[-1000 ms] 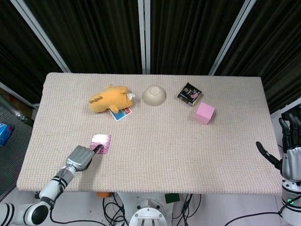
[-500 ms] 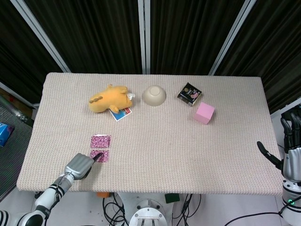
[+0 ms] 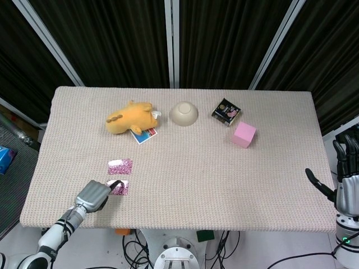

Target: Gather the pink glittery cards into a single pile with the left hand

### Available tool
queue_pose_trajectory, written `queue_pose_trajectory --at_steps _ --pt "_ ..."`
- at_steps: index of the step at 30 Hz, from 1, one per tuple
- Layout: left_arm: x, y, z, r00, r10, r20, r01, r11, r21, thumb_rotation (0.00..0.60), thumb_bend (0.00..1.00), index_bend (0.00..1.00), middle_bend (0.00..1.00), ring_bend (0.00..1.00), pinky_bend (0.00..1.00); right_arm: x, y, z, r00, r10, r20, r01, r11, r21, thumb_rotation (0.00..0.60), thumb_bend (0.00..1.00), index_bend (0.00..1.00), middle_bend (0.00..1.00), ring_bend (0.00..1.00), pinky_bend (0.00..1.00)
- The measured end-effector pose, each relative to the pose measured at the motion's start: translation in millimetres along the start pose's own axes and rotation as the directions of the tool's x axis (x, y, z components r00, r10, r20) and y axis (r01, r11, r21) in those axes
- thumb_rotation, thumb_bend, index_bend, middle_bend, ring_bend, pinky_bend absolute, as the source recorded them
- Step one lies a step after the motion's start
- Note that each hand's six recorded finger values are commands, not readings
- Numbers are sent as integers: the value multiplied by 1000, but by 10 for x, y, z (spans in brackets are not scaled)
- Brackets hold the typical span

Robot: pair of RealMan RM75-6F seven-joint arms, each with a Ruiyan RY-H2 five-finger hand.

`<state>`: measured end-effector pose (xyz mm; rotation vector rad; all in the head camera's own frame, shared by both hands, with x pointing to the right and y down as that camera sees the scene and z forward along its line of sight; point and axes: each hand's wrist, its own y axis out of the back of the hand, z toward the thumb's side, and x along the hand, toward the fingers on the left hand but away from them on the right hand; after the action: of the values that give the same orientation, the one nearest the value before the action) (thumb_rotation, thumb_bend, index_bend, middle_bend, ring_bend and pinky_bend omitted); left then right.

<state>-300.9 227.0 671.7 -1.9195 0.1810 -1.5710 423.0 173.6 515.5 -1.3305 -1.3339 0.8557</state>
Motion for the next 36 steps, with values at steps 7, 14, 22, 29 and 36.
queue_pose_trajectory --at_steps 7,14,22,29,36 --pt "195 292 -173 995 89 -51 -89 996 6 600 664 84 994 904 938 -1 -14 -11 1000 4 4 -4 1000 4 600 428 0 0 0 0" --pt "358 252 -181 998 45 -48 -45 999 18 600 665 85 995 904 938 -11 -29 -32 1000 8 11 -8 1000 7 600 429 0 0 0 0" --pt "467 168 -171 998 11 -66 -6 998 69 600 667 85 995 904 938 -18 -57 -16 1000 14 5 -14 1000 3 600 429 0 0 0 0" --pt "463 73 -293 990 -29 -139 41 996 82 600 666 91 994 905 938 -16 -17 -20 1000 2 9 -2 1000 4 600 430 0 0 0 0" --pt "407 92 -434 983 -41 -178 53 997 60 600 667 101 994 905 938 -9 -55 -9 1000 12 10 -12 1000 1 600 431 0 0 0 0"
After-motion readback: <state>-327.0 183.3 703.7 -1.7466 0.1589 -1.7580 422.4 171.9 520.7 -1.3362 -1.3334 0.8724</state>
